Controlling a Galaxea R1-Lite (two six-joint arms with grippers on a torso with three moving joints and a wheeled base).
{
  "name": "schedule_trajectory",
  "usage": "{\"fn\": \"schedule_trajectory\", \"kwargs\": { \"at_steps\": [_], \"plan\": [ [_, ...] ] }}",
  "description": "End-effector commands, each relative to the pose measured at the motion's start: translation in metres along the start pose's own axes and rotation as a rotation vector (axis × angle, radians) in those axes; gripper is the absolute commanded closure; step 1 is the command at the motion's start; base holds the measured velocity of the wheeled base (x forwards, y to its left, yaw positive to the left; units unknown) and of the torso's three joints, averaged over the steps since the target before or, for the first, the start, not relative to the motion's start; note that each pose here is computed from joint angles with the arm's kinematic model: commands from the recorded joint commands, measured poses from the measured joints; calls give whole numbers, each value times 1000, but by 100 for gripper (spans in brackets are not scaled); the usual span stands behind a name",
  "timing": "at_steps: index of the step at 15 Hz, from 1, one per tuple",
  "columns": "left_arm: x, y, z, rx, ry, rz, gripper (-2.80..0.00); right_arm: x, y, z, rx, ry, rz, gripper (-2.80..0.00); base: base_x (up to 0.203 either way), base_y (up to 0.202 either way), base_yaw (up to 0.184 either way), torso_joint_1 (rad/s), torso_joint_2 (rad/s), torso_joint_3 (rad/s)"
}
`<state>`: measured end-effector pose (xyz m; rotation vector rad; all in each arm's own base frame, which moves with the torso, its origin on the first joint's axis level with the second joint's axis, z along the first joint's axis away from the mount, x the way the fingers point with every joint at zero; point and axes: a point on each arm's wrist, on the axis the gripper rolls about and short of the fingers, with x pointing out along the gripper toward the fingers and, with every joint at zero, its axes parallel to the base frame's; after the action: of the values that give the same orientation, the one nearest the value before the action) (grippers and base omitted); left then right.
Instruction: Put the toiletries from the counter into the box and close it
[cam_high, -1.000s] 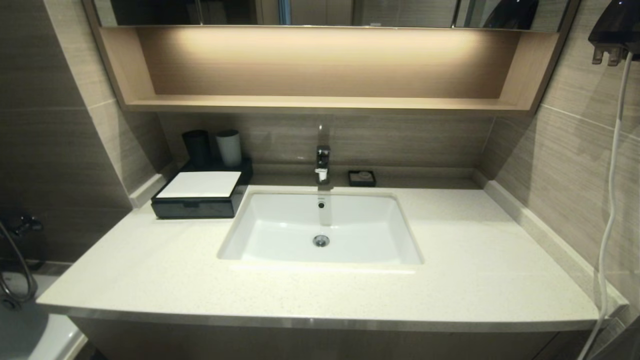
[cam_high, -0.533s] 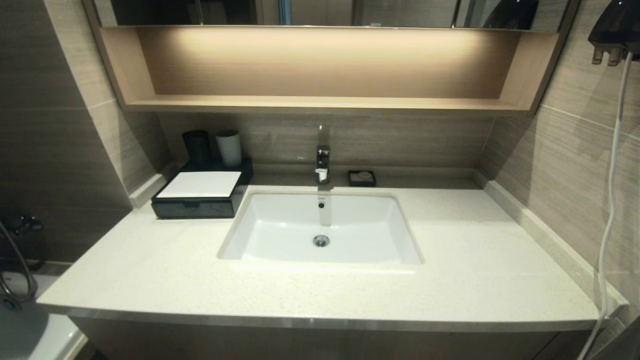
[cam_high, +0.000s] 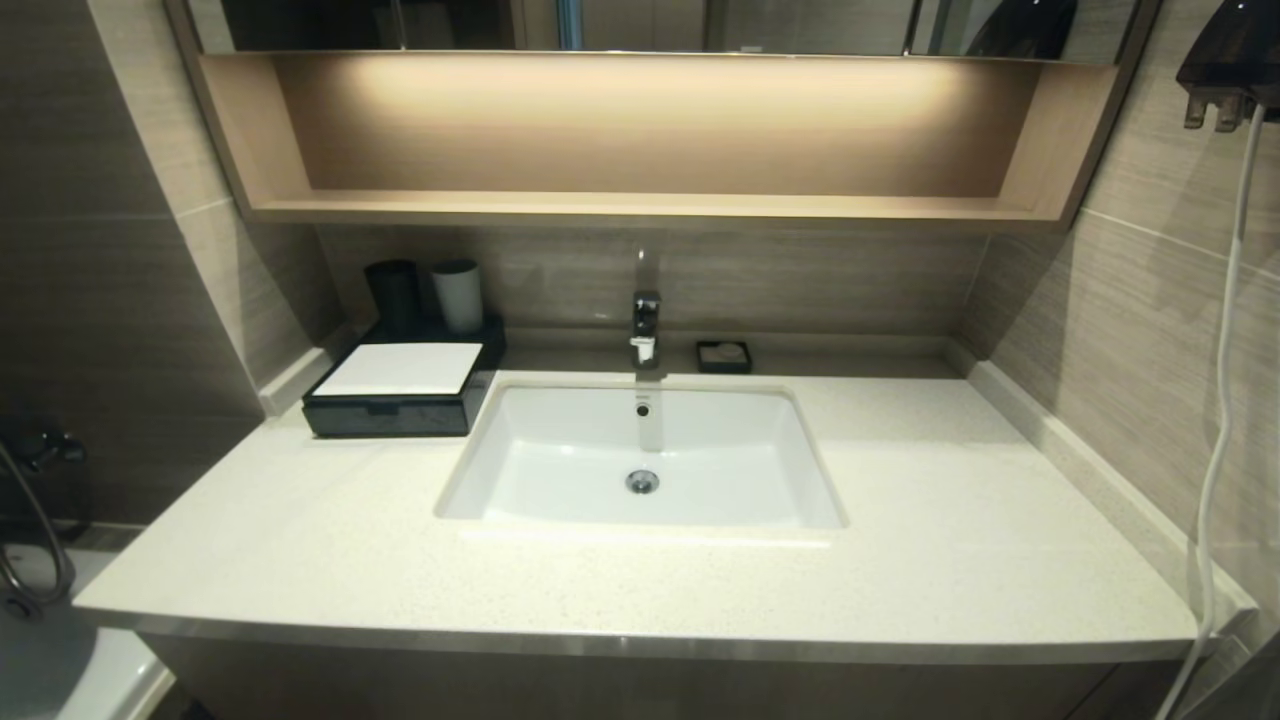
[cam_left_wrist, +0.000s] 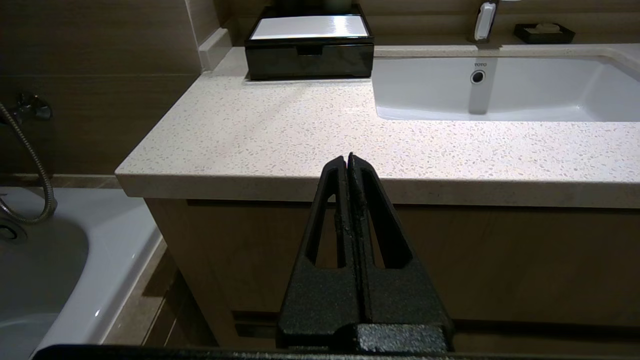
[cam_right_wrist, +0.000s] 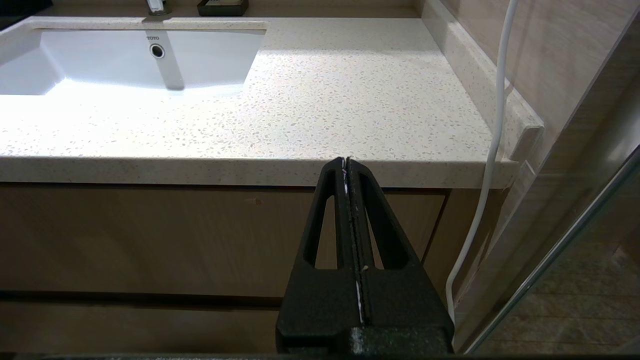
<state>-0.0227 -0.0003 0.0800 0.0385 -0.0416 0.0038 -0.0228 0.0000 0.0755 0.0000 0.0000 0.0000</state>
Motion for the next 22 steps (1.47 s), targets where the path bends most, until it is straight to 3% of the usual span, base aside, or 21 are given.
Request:
{"fn": "schedule_trajectory", "kwargs": {
  "at_steps": [1,22],
  "plan": [
    [1,0,-6,0,19,-1,0,0,0,0,0,0,0,0,0,0,0,0,0,0],
    [1,0,-6,0,19,-1,0,0,0,0,0,-2,0,0,0,0,0,0,0,0]
  ]
}}
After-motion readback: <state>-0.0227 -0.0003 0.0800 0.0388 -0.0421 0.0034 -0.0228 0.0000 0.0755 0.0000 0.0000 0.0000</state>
